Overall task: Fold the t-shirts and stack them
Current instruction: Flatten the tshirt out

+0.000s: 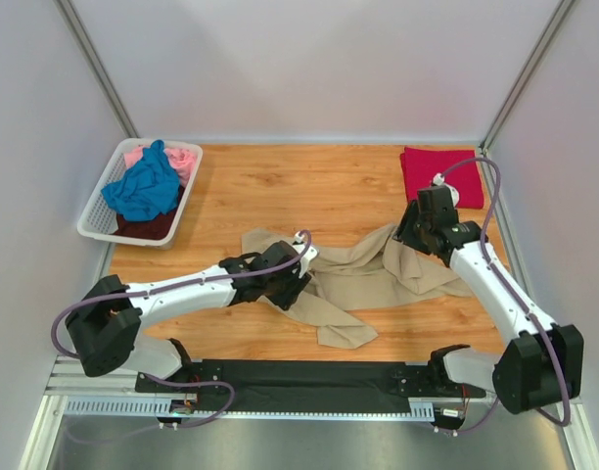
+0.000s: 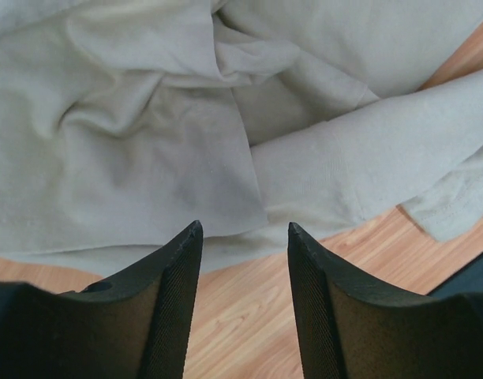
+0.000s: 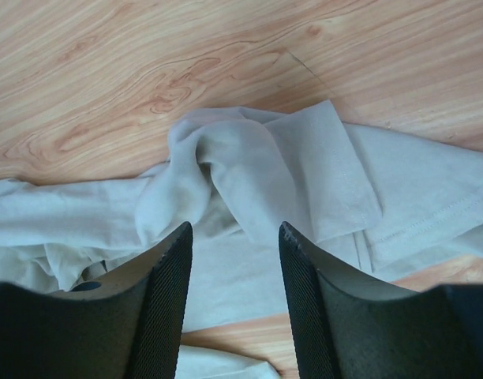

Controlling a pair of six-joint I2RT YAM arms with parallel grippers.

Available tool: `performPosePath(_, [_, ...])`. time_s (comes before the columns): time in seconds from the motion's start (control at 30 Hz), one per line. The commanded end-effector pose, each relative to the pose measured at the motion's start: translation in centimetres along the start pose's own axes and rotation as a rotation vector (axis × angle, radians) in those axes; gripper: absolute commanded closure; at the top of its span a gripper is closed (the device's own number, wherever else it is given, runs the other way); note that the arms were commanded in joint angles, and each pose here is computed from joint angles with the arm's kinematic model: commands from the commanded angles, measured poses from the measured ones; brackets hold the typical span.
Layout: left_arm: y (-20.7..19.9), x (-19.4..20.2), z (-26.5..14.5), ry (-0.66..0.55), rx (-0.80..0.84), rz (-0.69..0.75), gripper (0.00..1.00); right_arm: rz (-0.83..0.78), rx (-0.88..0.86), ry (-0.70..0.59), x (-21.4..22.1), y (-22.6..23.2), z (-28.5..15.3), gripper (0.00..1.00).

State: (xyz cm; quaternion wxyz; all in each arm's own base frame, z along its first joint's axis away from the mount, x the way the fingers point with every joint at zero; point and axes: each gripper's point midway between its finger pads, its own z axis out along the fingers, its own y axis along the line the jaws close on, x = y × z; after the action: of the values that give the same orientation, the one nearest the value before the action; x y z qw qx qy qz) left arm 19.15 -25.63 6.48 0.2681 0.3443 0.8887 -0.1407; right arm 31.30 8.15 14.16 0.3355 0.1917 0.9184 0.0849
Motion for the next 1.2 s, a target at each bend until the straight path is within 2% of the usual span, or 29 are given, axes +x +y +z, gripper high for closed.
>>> performPosePath(0.0, [0.4, -1.7, 1.0, -0.069, -0.068, 0.058, 0.45, 0.006, -0.069, -0.031, -0.4, 0.1, -2.1, 0.5])
performPosePath(0.2, [-0.2, -0.9, 2.6, -0.04, -0.121, 0.123, 0.4, 0.021, -0.089, -0.043, -0.3, -0.8, -2.8, 0.49])
performPosePath(0.47, [0.6, 0.0, 3.3, -0.016, -0.256, 0.164, 0.39, 0.016, -0.087, -0.038, 0.2, -1.7, -2.8, 0.49])
performPosePath(0.57, [1.1, -0.2, 3.3, -0.022, -0.299, 0.169, 0.43, 0.016, -0.088, -0.036, 0.3, -1.8, -2.8, 0.49])
performPosePath(0.67, [1.6, -0.6, 2.9, -0.032, -0.332, 0.171, 0.58, 0.021, -0.087, -0.027, 0.6, -2.0, -2.8, 0.49])
performPosePath(0.7, [1.5, -1.1, 2.5, -0.047, -0.334, 0.166, 0.6, 0.028, -0.086, -0.027, 0.7, -2.1, -2.9, 0.49])
performPosePath(0.8, [1.5, -2.2, 1.5, -0.079, -0.338, 0.152, 0.62, 0.039, -0.114, 0.005, 1.6, -1.8, -2.8, 0.49])
performPosePath(0.87, [1.3, -2.9, 0.9, -0.096, -0.328, 0.145, 0.55, 0.05, -0.113, 0.027, 2.2, -1.8, -2.5, 0.49])
performPosePath(0.9, [1.1, -3.5, 0.5, -0.115, -0.317, 0.141, 0.55, 0.052, -0.114, 0.03, 2.3, -1.8, -2.5, 0.49])
performPosePath(1.07, [0.7, -4.6, -0.3, -0.144, -0.3, 0.149, 0.66, 0.066, -0.124, 0.048, 2.9, -1.8, -2.4, 0.49])
performPosePath(1.1, [0.6, -4.7, -0.4, -0.149, -0.298, 0.15, 0.73, 0.067, -0.126, 0.046, 2.9, -1.7, -2.5, 0.49])
performPosePath(1.17, [0.9, -4.9, -0.6, -0.159, -0.317, 0.137, 1.0, 0.082, -0.119, 0.055, 3.4, -2.0, -2.5, 0.49])
